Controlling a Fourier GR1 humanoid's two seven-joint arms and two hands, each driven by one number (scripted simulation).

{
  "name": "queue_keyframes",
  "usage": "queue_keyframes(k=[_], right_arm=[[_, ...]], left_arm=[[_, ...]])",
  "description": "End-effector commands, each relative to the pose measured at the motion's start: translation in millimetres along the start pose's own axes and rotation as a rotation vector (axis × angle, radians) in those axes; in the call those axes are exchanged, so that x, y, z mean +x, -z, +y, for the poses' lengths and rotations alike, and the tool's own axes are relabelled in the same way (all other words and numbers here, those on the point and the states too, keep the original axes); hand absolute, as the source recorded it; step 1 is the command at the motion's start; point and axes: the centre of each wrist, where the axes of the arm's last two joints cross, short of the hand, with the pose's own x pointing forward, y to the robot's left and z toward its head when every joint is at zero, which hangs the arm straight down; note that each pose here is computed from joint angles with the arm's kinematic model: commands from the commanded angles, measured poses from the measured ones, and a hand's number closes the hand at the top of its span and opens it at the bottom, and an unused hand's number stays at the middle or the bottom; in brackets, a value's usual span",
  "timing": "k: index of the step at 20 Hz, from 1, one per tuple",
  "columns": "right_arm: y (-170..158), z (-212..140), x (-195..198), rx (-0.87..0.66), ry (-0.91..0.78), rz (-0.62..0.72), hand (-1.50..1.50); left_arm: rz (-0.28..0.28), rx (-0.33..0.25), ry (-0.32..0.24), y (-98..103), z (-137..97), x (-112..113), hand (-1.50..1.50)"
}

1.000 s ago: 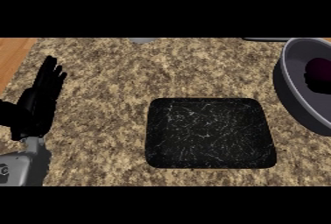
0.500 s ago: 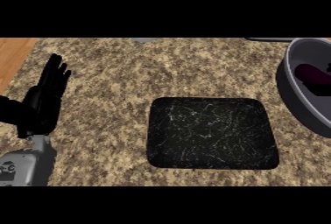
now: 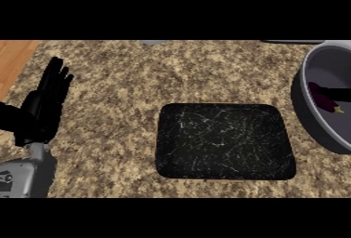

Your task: Pick the eggplant from the tray and place it in the pot

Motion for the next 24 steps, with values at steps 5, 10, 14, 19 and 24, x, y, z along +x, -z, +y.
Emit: queue_keyframes(k=[5, 10, 14, 19, 24], right_arm=[[-0.1, -54.6, -17.3, -0.086, 0.305, -0.030, -1.50], [-23.5, -103.9, -50.2, -0.101, 0.330, -0.016, -1.50], [-25.1, -133.3, -49.6, -0.076, 0.355, -0.025, -1.50], [-49.6, -175.6, -68.3, -0.065, 0.348, -0.019, -1.50], [-54.8, -175.2, -73.9, -0.050, 0.324, -0.022, -1.50]], left_arm=[[-0.016, 0.012, 0.006, 0.6, 1.5, -6.1, 0.00], [0.023, 0.007, -0.006, -2.3, 3.8, 0.0, 0.00], [-0.002, 0.011, 0.002, 12.7, 2.5, 11.8, 0.00], [0.006, 0.023, 0.006, -4.5, 7.7, -4.4, 0.00], [-0.004, 0.014, -0.007, -3.7, -1.7, 4.0, 0.00]])
